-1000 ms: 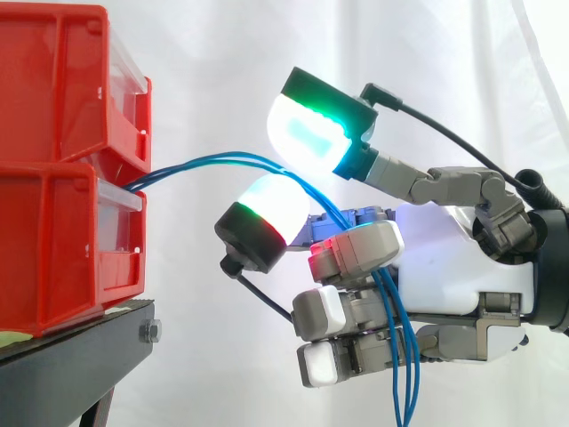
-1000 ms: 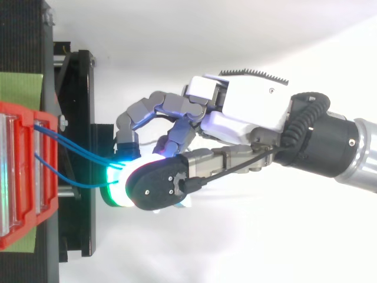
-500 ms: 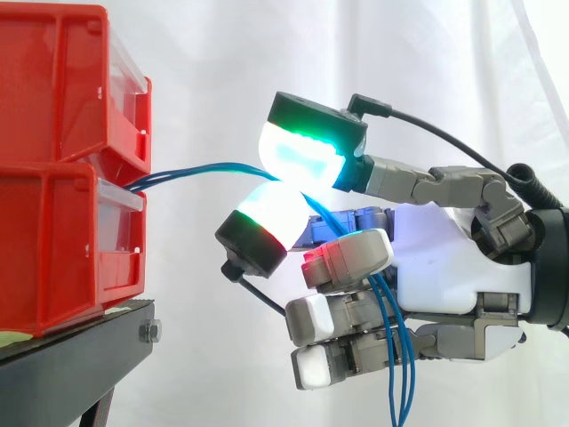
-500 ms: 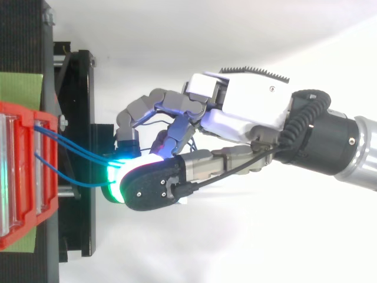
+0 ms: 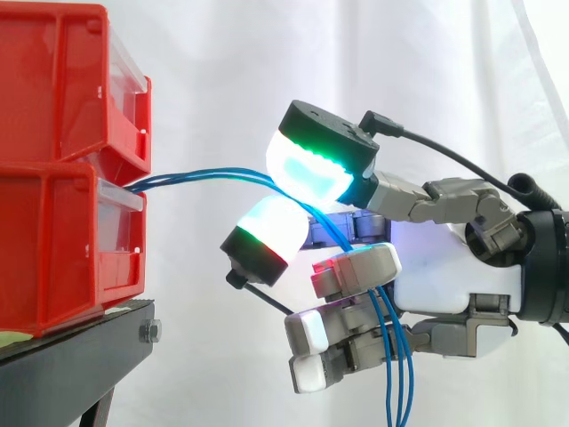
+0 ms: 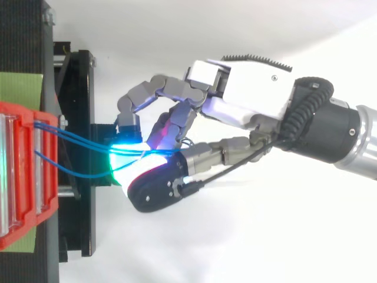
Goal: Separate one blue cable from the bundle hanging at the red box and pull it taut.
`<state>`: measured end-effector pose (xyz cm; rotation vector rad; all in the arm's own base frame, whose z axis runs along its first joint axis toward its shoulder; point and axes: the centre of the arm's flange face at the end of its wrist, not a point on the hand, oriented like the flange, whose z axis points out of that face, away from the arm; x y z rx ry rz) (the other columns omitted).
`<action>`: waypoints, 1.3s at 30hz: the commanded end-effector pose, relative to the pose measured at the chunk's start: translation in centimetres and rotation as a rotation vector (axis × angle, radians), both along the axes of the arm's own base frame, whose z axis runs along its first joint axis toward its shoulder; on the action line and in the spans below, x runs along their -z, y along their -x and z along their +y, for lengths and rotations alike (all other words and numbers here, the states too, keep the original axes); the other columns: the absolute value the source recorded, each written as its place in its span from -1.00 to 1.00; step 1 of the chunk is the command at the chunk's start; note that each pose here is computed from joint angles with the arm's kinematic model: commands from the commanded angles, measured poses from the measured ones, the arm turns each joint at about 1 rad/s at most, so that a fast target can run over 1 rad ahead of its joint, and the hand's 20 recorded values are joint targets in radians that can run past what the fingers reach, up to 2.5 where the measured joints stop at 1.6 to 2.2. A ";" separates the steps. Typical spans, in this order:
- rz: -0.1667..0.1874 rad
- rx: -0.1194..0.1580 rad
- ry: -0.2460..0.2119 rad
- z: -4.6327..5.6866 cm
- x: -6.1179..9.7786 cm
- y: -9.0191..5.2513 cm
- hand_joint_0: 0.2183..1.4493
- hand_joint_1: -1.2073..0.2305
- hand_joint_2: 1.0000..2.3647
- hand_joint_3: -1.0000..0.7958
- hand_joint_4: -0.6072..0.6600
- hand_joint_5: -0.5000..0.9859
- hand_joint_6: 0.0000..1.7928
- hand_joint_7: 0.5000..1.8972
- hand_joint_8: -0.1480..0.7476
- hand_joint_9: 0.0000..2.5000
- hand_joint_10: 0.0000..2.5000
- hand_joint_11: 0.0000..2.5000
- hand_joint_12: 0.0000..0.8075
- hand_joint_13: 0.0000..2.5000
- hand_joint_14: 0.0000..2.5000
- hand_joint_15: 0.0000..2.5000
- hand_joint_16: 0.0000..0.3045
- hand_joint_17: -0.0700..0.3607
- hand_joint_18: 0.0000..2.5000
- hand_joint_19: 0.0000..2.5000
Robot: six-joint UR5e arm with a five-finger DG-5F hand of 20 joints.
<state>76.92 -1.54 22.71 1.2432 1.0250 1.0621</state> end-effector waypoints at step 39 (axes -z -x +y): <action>0.014 0.041 0.036 -1.8 0.1 0.2 -0.30 -0.64 -1.00 -0.44 -0.07 -0.47 0.04 -0.06 0.03 0.15 -0.99 0.14 -0.18 -0.10 -0.98 -0.37 -0.74 -0.25 -0.37 -0.47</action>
